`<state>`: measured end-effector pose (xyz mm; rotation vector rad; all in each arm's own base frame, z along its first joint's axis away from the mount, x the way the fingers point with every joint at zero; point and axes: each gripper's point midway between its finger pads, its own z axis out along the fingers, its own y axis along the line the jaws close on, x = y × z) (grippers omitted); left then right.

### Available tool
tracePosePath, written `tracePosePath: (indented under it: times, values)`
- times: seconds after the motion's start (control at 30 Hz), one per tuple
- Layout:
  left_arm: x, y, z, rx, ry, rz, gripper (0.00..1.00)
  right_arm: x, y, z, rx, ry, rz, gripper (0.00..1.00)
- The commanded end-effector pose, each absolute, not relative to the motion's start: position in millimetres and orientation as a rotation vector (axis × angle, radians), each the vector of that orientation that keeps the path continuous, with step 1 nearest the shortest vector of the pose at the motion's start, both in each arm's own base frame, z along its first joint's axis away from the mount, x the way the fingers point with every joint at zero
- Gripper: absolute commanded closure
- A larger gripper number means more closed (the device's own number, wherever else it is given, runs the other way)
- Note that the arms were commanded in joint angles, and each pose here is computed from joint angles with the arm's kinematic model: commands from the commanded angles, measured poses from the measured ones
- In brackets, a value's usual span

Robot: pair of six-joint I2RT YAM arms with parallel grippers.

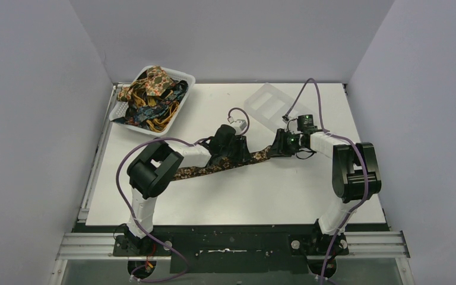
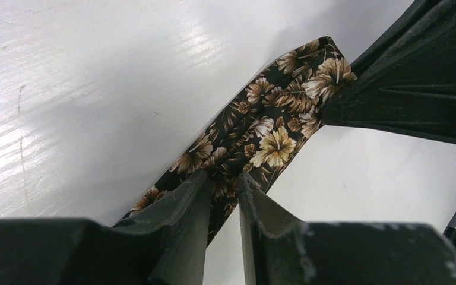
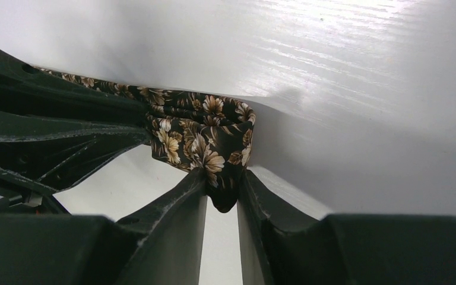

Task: Roll the ties
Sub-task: Roll the tie at the center of the board.

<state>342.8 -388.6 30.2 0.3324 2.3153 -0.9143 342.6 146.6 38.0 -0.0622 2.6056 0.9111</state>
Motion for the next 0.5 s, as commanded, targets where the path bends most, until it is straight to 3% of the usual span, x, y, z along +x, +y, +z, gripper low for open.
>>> tracePosePath:
  times: [0.0,0.33,0.47]
  values:
    - [354,-392,45,0.354,2.273,-0.889,0.75,352,149,62,-0.056,2.530,0.821,0.76]
    - [349,-377,102,0.315,2.169,-0.904,0.56,359,131,85,0.051,2.492,0.495,0.85]
    - [343,-359,109,0.284,2.150,-0.899,0.48,358,135,92,0.082,2.488,0.538,0.83]
